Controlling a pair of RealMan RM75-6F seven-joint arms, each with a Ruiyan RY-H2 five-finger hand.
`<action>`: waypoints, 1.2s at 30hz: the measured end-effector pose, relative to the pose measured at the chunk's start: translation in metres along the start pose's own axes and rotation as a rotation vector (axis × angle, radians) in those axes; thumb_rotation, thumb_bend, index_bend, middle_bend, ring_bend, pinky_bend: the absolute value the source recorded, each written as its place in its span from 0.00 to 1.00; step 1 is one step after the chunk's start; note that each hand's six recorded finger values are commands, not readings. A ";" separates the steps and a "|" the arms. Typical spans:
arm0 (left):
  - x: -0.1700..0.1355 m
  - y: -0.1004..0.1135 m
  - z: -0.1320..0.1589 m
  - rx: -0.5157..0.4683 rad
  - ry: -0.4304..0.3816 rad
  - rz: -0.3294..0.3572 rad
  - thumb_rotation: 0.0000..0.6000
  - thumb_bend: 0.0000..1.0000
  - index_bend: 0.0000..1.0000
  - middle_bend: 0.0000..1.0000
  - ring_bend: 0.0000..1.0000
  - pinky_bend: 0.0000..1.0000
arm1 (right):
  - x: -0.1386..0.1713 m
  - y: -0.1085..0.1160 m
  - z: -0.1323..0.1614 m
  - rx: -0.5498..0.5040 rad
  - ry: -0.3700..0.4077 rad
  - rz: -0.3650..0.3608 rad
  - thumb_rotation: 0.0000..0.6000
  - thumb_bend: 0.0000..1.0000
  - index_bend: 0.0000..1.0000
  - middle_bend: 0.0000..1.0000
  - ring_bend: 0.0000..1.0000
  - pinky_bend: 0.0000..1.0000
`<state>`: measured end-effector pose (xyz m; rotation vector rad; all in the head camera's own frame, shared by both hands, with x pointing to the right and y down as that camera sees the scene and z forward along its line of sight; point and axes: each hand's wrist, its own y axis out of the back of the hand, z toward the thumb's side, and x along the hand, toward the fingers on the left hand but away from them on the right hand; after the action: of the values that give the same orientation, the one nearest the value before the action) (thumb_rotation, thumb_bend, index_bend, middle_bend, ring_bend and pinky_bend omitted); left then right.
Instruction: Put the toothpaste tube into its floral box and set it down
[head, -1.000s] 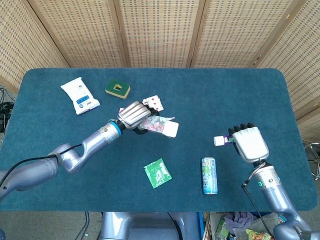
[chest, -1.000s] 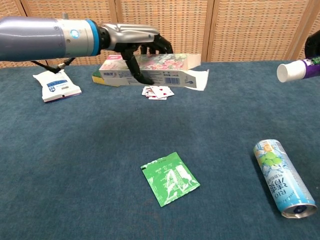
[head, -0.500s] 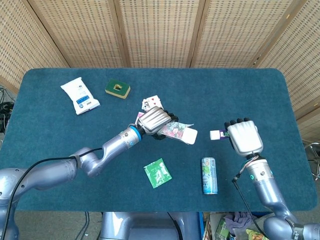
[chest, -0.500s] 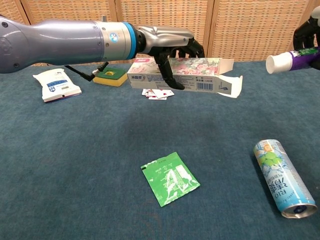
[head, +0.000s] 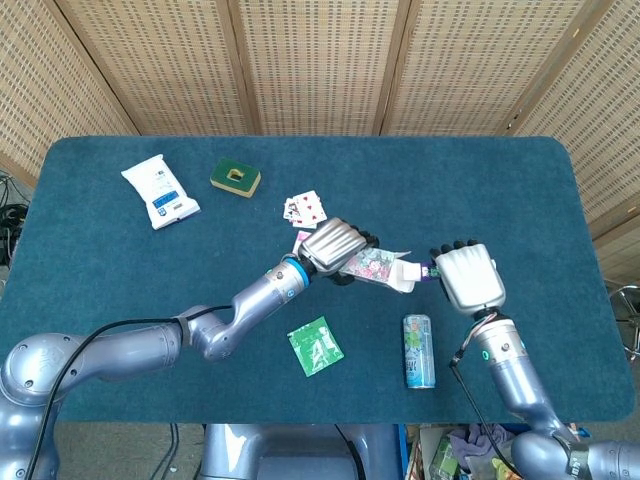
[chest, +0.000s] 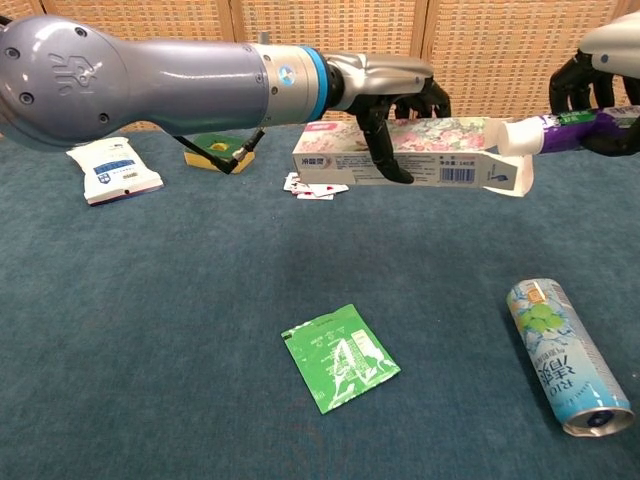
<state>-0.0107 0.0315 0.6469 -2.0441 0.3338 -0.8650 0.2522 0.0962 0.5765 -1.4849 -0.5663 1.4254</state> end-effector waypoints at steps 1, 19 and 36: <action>0.001 0.000 0.002 -0.004 -0.001 0.001 1.00 0.38 0.49 0.53 0.44 0.45 | 0.000 0.000 0.001 0.000 0.001 0.001 1.00 0.56 0.62 0.62 0.46 0.48; 0.014 0.011 0.020 -0.055 0.003 0.017 1.00 0.38 0.50 0.54 0.45 0.45 | -0.006 0.000 0.012 0.050 -0.021 0.037 1.00 0.58 0.62 0.62 0.46 0.50; 0.018 0.011 0.028 -0.113 0.022 0.000 1.00 0.38 0.50 0.54 0.45 0.45 | -0.006 0.014 0.024 0.197 -0.031 0.019 1.00 0.59 0.62 0.63 0.47 0.50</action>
<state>0.0225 0.0334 0.6357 -2.1391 0.4030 -0.8866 0.2240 0.0926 0.5708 -1.3171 -0.4182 1.4763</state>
